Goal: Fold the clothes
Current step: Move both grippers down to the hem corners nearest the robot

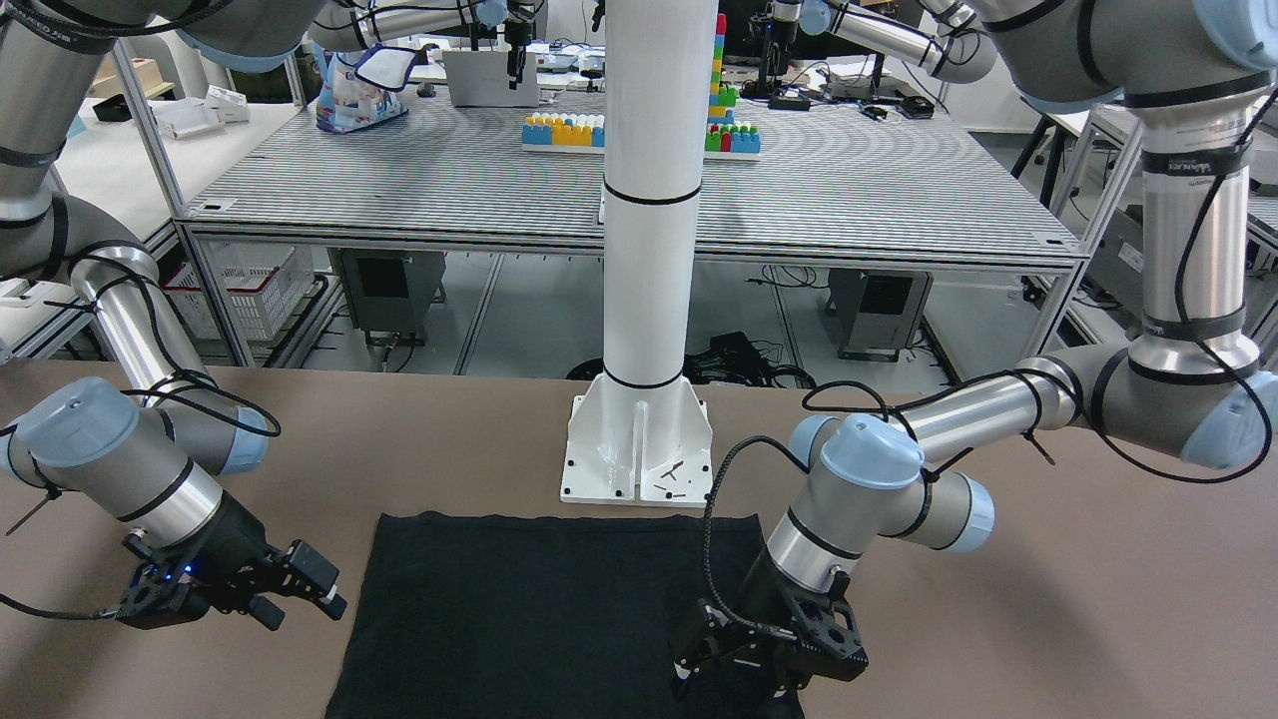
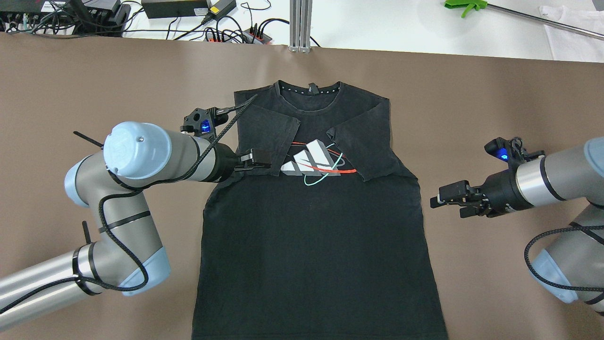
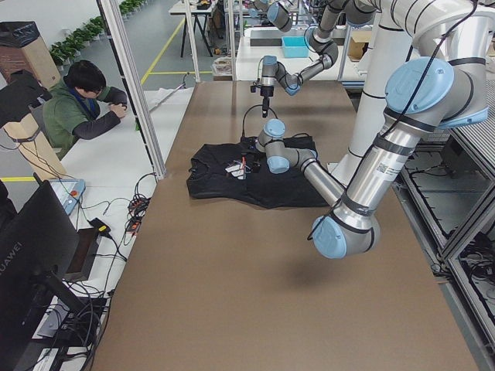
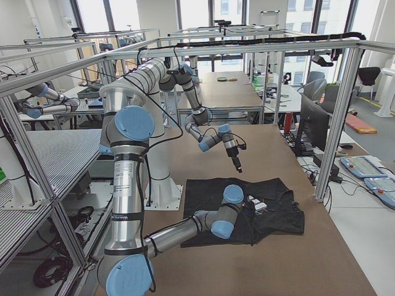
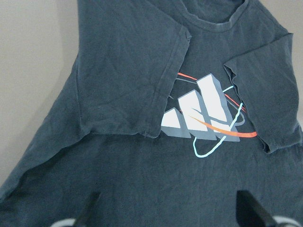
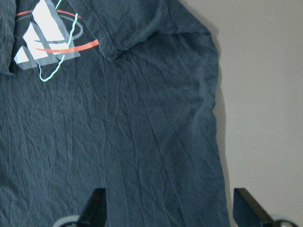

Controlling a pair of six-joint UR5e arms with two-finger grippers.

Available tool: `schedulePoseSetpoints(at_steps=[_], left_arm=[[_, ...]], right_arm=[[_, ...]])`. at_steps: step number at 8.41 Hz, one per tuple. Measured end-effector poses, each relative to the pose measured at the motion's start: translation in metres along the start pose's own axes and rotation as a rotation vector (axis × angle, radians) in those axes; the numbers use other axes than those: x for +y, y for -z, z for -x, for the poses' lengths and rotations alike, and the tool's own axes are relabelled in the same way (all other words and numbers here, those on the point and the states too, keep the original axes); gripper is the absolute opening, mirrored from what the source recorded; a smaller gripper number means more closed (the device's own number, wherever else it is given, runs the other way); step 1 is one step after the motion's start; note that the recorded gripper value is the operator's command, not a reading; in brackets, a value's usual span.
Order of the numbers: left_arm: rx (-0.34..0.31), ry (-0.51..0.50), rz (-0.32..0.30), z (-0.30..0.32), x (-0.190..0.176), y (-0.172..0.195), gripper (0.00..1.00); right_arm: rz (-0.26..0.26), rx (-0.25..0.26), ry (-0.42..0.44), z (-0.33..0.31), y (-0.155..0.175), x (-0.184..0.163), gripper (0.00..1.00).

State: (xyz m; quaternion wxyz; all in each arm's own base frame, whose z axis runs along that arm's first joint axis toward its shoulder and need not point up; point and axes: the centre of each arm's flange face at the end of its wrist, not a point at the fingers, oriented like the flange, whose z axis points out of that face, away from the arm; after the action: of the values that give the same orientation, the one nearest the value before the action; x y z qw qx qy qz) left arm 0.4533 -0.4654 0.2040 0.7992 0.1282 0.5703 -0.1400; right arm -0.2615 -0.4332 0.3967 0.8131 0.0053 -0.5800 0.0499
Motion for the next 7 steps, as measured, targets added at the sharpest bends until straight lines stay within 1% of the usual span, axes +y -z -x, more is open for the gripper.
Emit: schedulePoseSetpoints(at_steps=[2, 3, 5, 7], left_arm=[[-0.018, 0.007, -0.003, 0.028, 0.034, 0.008, 1.0], [-0.026, 0.008, -0.005, 0.034, 0.05, 0.006, 1.0], [-0.028, 0.009, -0.009, 0.036, 0.066, 0.004, 1.0], [-0.037, 0.011, -0.009, 0.042, 0.07, 0.004, 1.0]], right_arm=[[0.084, -0.045, 0.039, -0.02, -0.018, 0.043, 0.94], [0.125, -0.054, 0.05, -0.031, -0.03, 0.064, 0.94], [0.194, -0.056, 0.078, -0.05, -0.061, 0.1, 0.94], [0.235, -0.054, 0.101, -0.068, -0.086, 0.123, 0.94]])
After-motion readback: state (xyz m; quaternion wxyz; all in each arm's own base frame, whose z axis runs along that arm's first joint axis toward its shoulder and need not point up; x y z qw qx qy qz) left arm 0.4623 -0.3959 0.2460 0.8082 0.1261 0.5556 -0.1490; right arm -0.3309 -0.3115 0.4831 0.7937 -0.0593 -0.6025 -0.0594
